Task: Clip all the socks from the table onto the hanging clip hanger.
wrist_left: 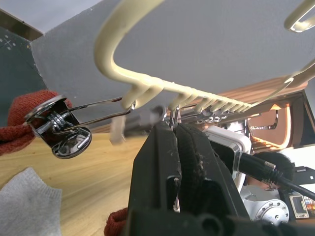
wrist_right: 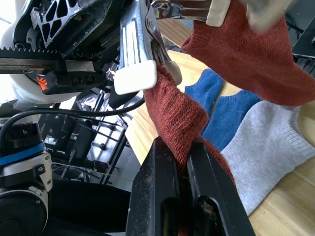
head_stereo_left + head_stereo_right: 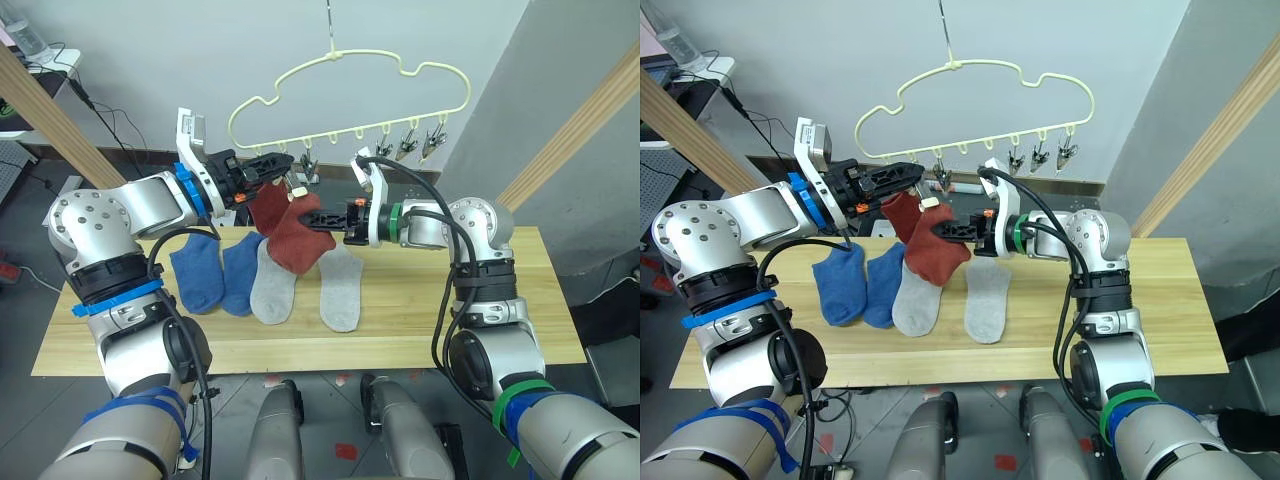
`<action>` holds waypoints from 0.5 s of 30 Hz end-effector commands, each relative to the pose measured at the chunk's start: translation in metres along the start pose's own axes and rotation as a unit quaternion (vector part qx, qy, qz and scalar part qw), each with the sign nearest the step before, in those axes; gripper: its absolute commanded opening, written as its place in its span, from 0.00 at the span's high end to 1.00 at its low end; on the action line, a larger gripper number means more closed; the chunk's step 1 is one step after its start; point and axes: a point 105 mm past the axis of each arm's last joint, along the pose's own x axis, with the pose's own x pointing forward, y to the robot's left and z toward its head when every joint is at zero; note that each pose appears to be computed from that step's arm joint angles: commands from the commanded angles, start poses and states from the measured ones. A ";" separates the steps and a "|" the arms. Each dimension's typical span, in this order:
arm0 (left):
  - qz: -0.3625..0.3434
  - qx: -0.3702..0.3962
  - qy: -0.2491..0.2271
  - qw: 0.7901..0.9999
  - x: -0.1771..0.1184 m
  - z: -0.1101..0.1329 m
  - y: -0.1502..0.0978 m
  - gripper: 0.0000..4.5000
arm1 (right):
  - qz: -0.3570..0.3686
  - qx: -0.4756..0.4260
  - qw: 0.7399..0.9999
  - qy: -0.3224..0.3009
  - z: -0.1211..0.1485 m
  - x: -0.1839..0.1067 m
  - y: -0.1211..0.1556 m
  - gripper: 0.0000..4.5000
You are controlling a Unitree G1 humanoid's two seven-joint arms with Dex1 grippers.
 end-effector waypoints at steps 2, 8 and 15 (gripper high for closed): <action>-0.021 0.019 -0.009 1.000 -0.003 0.004 -0.011 1.00 | 0.031 -0.013 0.999 -0.013 0.013 0.000 0.020 1.00; -0.035 0.045 -0.007 0.998 -0.002 -0.001 -0.018 1.00 | 0.032 -0.001 0.999 -0.026 0.022 0.005 0.023 1.00; -0.065 0.052 -0.017 0.996 -0.008 0.003 -0.028 0.73 | 0.021 0.007 0.999 -0.029 0.024 0.007 0.018 1.00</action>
